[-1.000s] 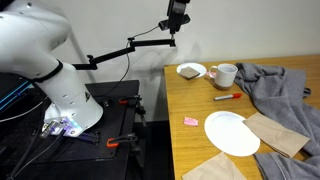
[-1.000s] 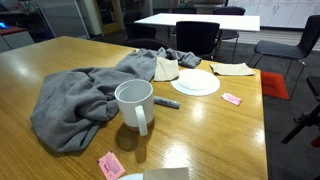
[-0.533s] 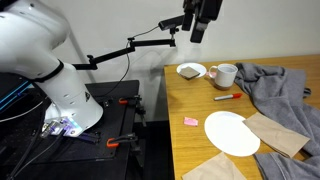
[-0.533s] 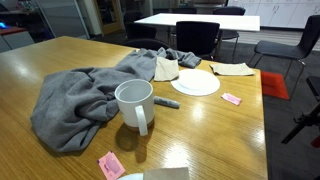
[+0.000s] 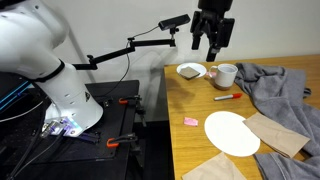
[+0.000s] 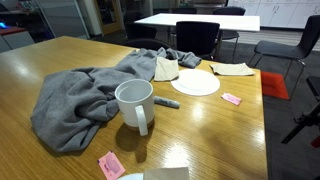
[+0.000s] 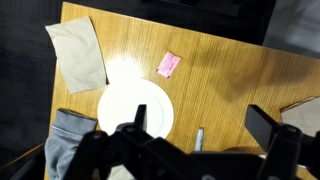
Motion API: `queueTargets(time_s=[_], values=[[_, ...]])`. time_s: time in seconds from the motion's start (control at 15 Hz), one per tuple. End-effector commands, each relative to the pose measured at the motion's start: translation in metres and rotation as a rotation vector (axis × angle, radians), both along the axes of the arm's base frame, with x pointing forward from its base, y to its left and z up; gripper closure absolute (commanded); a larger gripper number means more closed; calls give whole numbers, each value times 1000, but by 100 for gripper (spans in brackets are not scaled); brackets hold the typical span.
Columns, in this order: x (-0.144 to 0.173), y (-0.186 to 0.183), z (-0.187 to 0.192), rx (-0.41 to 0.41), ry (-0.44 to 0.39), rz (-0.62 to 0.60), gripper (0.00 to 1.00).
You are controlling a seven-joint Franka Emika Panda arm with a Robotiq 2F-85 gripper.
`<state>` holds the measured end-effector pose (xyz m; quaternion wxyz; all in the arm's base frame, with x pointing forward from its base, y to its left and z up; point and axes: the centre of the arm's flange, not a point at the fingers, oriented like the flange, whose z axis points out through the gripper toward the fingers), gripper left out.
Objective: Pick up the marker and put it in the cup
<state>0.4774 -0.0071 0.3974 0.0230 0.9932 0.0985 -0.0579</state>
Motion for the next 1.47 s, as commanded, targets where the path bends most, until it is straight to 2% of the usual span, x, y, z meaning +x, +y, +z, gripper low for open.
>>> queueTargets(time_s=[0.0,0.2,0.67,1.4], values=[[22,17,-31,24,-49,47,0],[37,22,-53,57,-77,73,0],[71,31,-111,148,-82,143,0],[122,53,-170,126,-163,128,0]])
